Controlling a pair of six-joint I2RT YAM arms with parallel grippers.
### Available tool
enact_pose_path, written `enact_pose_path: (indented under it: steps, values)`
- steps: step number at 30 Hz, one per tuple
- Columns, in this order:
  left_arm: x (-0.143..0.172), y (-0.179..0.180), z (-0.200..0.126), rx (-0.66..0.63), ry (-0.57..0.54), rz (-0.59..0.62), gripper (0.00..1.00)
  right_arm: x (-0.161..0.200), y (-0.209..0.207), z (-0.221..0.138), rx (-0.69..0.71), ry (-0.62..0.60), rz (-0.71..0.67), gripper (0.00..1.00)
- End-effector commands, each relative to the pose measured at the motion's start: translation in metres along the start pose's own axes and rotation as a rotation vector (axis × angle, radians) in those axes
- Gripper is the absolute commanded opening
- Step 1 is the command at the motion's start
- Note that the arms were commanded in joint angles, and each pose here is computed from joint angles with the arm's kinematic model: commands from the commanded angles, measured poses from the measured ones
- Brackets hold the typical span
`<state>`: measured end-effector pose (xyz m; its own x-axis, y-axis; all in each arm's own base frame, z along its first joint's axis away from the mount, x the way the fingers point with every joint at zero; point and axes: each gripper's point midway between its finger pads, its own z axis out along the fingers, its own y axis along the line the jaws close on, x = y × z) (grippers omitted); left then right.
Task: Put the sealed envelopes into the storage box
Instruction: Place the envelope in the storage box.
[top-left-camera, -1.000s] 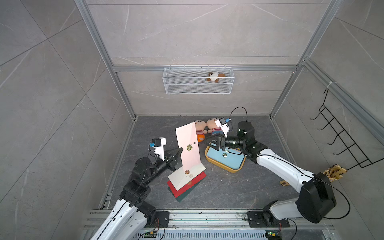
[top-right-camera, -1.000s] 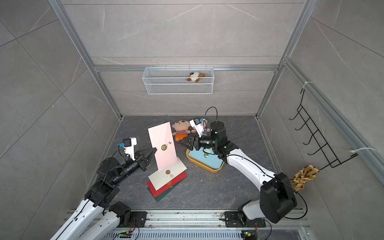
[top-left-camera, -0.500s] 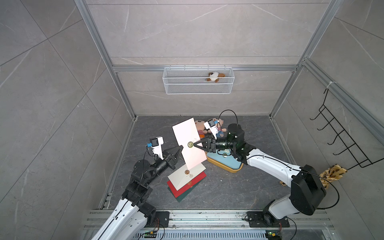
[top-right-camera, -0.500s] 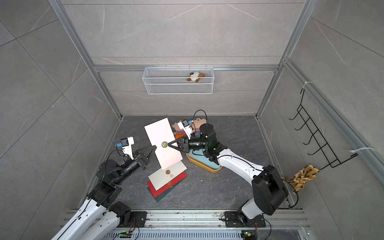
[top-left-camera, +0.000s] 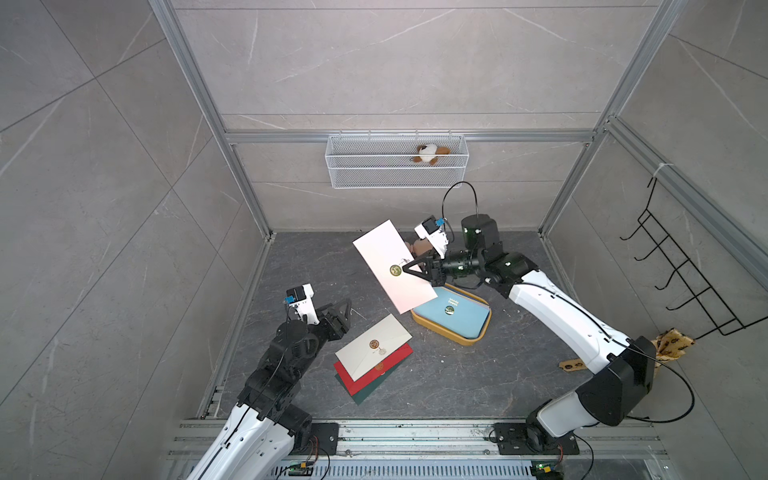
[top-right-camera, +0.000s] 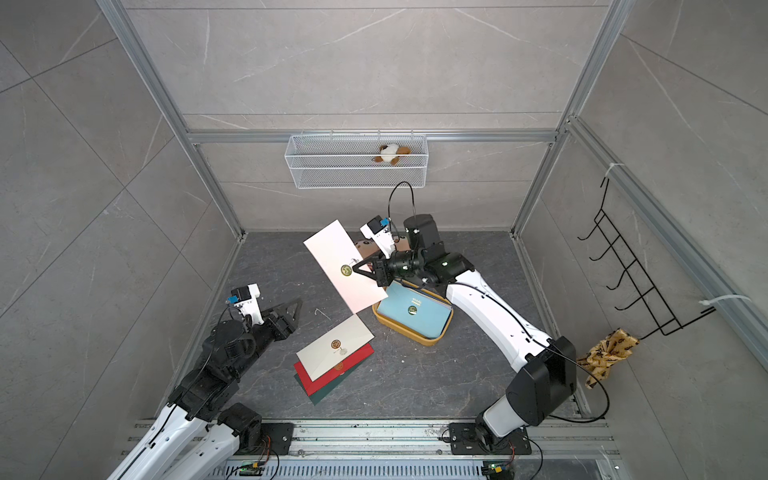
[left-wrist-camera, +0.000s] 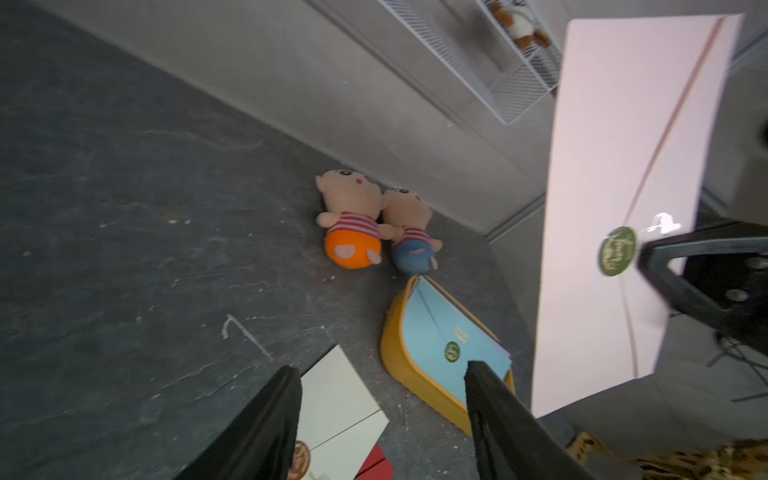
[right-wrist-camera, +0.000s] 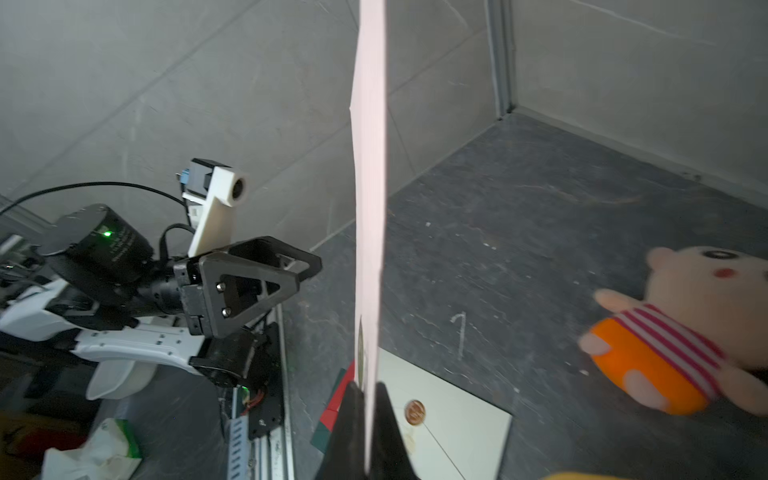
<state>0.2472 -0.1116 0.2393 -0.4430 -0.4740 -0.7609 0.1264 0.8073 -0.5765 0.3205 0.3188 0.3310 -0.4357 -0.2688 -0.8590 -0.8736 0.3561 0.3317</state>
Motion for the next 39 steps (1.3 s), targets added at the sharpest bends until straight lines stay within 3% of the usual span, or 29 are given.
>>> enact_pose_path:
  steps: [1, 4, 7, 17, 35, 39]
  values:
    - [0.013, 0.045, -0.01, -0.224, 0.031, 0.002, 0.67, 0.092, -0.041, -0.022, 0.191, 0.44, -0.085, 0.0]
    - [0.012, 0.036, -0.01, -0.163, 0.019, 0.004, 0.67, 0.122, -0.07, -0.039, 0.306, 0.607, -0.119, 0.0]
    - [0.011, 0.042, -0.011, -0.195, 0.009, 0.009, 0.67, 0.145, -0.091, -0.054, 0.365, 0.707, -0.109, 0.0]
    - [0.013, 0.039, -0.011, -0.175, 0.008, 0.002, 0.68, 0.186, -0.126, -0.069, 0.423, 0.833, -0.157, 0.0]
    - [0.015, 0.039, -0.011, -0.162, 0.006, 0.0, 0.68, 0.209, -0.136, -0.026, 0.316, 0.763, -0.089, 0.0]
    - [0.016, 0.038, -0.01, -0.16, 0.01, 0.001, 0.68, 0.21, -0.135, -0.024, 0.31, 0.757, -0.071, 0.1]
